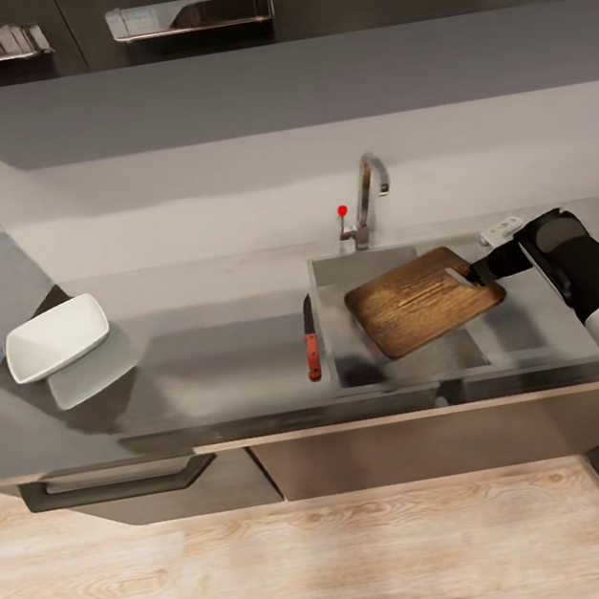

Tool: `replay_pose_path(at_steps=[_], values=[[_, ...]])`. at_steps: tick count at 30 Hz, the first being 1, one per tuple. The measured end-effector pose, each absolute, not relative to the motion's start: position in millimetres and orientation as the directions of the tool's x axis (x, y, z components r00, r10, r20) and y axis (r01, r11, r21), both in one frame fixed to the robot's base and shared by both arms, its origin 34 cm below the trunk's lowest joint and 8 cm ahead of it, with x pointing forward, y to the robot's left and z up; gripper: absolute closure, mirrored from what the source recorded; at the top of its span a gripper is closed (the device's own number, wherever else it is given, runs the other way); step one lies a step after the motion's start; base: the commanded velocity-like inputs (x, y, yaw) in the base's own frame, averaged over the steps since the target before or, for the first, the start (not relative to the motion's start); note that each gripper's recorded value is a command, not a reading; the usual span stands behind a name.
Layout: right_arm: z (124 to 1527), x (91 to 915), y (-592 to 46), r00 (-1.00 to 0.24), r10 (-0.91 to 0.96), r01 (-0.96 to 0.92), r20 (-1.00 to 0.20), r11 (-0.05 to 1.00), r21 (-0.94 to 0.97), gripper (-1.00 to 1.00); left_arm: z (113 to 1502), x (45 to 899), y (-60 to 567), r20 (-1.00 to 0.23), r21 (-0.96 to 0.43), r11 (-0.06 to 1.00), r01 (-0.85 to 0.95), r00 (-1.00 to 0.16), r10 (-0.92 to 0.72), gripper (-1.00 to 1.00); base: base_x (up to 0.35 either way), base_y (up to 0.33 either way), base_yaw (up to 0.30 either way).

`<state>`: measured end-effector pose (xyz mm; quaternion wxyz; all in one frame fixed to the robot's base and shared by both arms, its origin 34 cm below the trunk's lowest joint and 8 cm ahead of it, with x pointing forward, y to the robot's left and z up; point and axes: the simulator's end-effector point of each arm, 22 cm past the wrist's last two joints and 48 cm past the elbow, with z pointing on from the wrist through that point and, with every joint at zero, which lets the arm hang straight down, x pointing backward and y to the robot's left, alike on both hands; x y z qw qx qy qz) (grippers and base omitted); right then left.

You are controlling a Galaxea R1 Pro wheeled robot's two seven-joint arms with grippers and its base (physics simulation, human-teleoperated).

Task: In the kitchen, take the Vidalia onion out of the sink, dice it on the chopping board with the paring knife, put the diced onion into the bowl on the countertop, then place both the paring knife and the chopping board into the sink.

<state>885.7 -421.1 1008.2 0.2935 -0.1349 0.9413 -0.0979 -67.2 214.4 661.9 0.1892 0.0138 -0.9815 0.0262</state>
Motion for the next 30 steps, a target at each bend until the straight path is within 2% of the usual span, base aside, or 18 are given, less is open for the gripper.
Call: replay_pose_path(at_steps=[20, 30], values=[[1008.0, 885.3, -421.1, -0.792, -0.312, -0.197, -0.526, 0.944, -0.264, 1.00, 661.9, -67.1, 214.0, 0.371, -0.048, 0.998, -0.036, -0.928, -0.016, -1.00, 0.083, 0.303, 0.000], [1006.6, 884.6, -420.1, -0.793, -0.308, -0.197, -0.526, 0.946, -0.257, 1.00, 661.9, -67.1, 214.1, 0.372, -0.048, 0.998, -0.036, -0.928, -0.016, -1.00, 0.119, 0.177, 0.000]])
